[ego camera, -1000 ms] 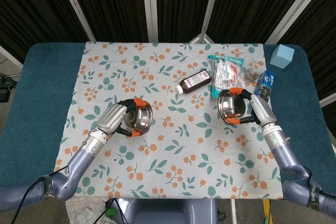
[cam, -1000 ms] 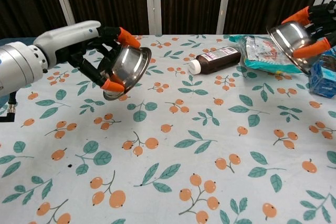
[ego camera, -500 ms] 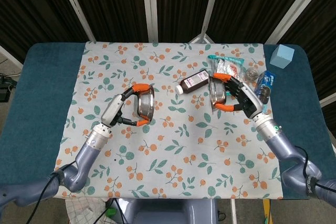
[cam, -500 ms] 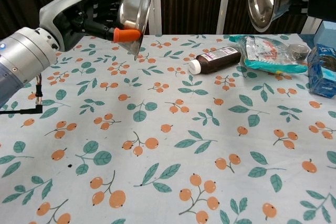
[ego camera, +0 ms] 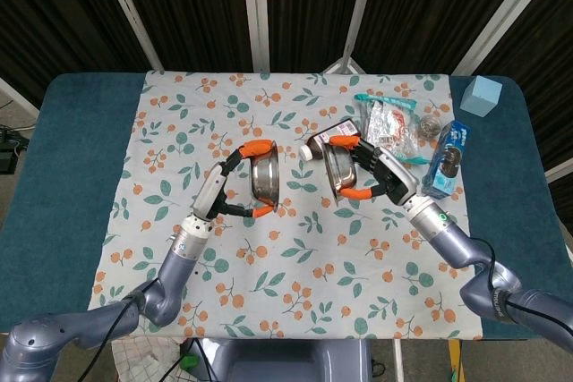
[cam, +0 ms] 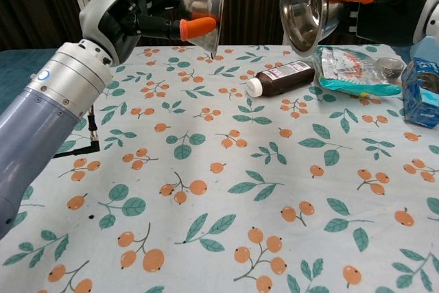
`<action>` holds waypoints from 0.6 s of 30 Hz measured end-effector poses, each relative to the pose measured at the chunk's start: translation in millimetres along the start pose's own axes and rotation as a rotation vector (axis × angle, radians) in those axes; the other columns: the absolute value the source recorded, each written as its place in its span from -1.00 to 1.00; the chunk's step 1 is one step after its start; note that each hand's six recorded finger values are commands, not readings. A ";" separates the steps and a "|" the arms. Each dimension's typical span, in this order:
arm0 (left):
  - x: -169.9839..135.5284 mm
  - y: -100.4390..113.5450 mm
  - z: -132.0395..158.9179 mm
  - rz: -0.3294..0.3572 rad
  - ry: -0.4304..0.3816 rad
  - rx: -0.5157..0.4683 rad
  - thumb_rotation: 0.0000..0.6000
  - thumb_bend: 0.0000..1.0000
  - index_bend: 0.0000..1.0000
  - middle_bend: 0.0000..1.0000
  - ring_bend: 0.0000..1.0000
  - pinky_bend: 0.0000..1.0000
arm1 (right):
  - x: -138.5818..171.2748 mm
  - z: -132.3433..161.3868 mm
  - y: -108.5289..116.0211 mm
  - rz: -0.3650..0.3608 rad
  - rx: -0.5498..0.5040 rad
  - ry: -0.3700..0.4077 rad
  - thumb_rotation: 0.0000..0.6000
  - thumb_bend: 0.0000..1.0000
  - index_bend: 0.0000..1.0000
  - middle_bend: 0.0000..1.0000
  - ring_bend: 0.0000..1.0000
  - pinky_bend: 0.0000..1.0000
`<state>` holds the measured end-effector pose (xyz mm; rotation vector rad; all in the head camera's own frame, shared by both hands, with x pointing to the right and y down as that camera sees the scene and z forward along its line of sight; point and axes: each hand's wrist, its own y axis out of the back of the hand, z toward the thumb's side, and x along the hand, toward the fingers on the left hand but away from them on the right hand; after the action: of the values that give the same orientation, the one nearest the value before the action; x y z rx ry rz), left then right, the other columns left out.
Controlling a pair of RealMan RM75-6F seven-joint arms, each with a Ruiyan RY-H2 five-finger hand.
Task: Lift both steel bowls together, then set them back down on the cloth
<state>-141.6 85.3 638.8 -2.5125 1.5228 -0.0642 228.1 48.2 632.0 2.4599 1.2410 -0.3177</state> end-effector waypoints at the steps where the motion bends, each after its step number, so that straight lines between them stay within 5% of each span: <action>1: 0.2 -1.9 0.9 0.000 -0.006 0.003 1.00 -0.92 -0.38 -0.58 -0.65 -0.27 | -1.1 -0.1 -1.7 0.002 -0.002 0.002 1.00 -0.80 -0.11 -0.51 -0.23 -0.56; 18: 1.4 -39.6 13.7 -0.028 -0.085 0.015 1.00 -0.93 -0.38 -0.58 -0.65 -0.28 | -7.1 2.1 -35.0 0.064 0.002 -0.004 1.00 -0.79 -0.10 -0.51 -0.23 -0.56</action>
<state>-104.4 103.8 633.0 -2.4918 1.4497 0.0263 195.6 61.2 624.9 2.4937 1.1578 -0.3061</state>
